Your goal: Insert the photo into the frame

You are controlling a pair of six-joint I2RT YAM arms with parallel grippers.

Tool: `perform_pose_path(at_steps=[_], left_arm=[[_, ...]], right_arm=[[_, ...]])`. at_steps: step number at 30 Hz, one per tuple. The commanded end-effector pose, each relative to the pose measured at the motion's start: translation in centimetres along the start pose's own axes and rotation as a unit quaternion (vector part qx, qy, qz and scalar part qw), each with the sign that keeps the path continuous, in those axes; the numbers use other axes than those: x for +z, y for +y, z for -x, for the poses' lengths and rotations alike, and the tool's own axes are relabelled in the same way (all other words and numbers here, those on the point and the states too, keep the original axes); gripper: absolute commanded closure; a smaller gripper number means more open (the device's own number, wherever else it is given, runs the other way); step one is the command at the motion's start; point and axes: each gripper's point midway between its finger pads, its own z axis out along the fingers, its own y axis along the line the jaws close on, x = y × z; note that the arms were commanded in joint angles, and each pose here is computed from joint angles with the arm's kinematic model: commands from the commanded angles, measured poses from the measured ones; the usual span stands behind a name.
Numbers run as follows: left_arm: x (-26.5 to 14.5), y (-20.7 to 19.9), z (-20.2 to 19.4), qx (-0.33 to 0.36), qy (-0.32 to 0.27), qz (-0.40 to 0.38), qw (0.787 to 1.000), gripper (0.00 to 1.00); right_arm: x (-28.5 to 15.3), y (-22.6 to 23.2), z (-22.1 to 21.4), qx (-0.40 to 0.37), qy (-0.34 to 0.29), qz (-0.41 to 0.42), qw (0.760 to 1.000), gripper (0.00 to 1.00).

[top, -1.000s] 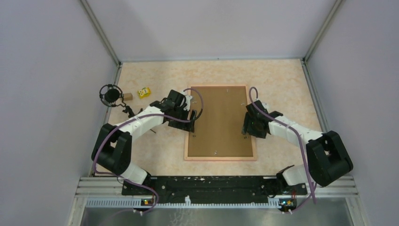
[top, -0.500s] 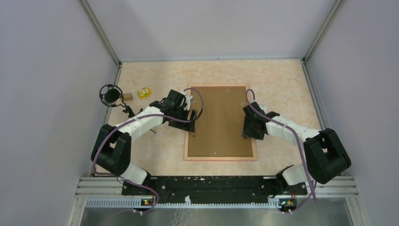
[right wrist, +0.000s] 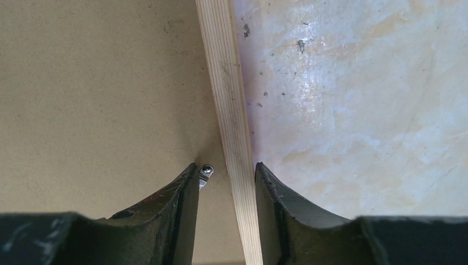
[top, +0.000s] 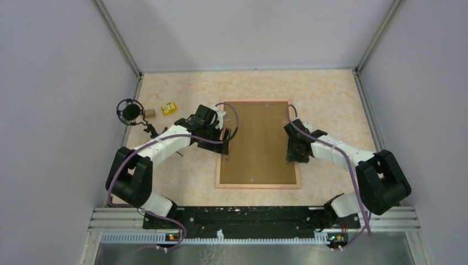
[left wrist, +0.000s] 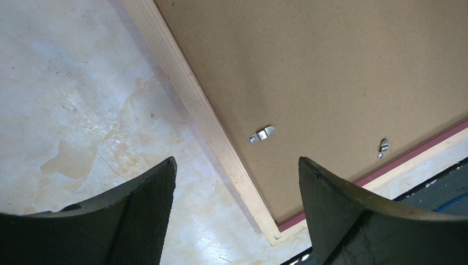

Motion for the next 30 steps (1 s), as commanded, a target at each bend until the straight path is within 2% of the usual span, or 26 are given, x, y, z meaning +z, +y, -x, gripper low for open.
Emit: perform_pose_path(at_steps=[1, 4, 13, 16, 18, 30], left_arm=[[-1.4, -1.0, 2.1, 0.019, -0.039, -0.016, 0.999, 0.16], [-1.3, -1.1, 1.9, 0.019, -0.037, -0.018, 0.999, 0.16], [-1.7, -1.3, 2.2, 0.022, -0.044, -0.022, 0.999, 0.16], [-1.6, -1.3, 2.0, 0.021, -0.042, -0.023, 0.999, 0.16], [-1.6, -1.4, 2.0, 0.022, -0.041, -0.026, 0.999, 0.16], [-1.8, -1.6, 2.1, 0.024, -0.045, -0.029, 0.998, 0.16]], right_arm=[[0.0, -0.8, -1.3, -0.042, 0.019, -0.015, 0.999, 0.74], [-0.1, -1.0, -1.1, -0.056, 0.021, -0.024, 0.998, 0.80], [0.0, 0.0, -1.8, -0.082, 0.039, 0.013, 0.996, 0.82], [0.1, -0.1, -1.8, -0.083, 0.043, 0.007, 0.996, 0.95], [0.1, -0.3, -1.7, -0.080, 0.044, -0.002, 0.996, 0.99], [-0.6, -0.9, 0.2, -0.106, 0.001, -0.029, 0.994, 1.00]])
